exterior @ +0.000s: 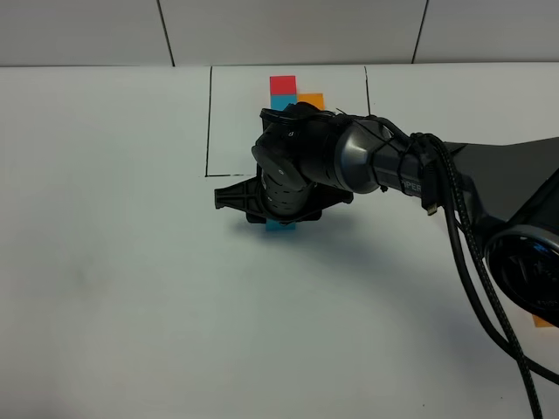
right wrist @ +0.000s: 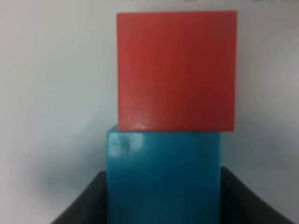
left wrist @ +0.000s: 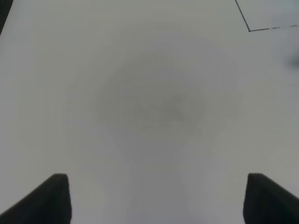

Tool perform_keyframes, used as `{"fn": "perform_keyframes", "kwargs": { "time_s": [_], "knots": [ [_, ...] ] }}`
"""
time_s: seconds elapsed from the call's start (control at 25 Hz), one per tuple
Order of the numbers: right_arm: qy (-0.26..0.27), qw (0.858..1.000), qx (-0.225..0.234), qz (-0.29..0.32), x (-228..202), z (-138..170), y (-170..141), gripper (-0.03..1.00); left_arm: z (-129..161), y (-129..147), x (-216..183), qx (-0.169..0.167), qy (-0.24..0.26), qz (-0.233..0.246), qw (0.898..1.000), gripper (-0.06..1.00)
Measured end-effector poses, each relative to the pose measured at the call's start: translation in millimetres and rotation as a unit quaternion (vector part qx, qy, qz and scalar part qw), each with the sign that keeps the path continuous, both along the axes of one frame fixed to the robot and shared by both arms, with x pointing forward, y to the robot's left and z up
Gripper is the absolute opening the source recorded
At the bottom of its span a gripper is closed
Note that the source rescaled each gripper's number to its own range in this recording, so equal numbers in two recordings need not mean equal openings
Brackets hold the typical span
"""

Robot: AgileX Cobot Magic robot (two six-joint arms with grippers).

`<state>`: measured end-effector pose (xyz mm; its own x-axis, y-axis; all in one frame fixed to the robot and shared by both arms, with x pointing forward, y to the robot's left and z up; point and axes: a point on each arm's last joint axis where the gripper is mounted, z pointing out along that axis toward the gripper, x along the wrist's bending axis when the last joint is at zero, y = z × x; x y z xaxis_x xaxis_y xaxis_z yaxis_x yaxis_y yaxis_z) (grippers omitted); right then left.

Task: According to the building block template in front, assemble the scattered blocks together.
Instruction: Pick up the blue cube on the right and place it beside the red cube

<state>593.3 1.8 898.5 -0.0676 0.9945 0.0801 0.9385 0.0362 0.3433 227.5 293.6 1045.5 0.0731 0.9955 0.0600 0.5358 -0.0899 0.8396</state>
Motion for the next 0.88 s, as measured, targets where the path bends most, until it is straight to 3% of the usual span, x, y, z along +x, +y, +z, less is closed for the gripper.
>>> {"fn": "perform_keyframes", "kwargs": {
  "time_s": [0.24,0.88],
  "knots": [
    [0.004,1.0,0.012,-0.025,0.4,0.0,-0.2,0.21,0.0,0.0,0.0,0.0,0.0,0.0,1.0,0.71],
    [0.014,1.0,0.005,-0.012,-1.1,0.5,-0.2,0.21,0.0,0.0,0.0,0.0,0.0,0.0,1.0,0.71]
  ]
}}
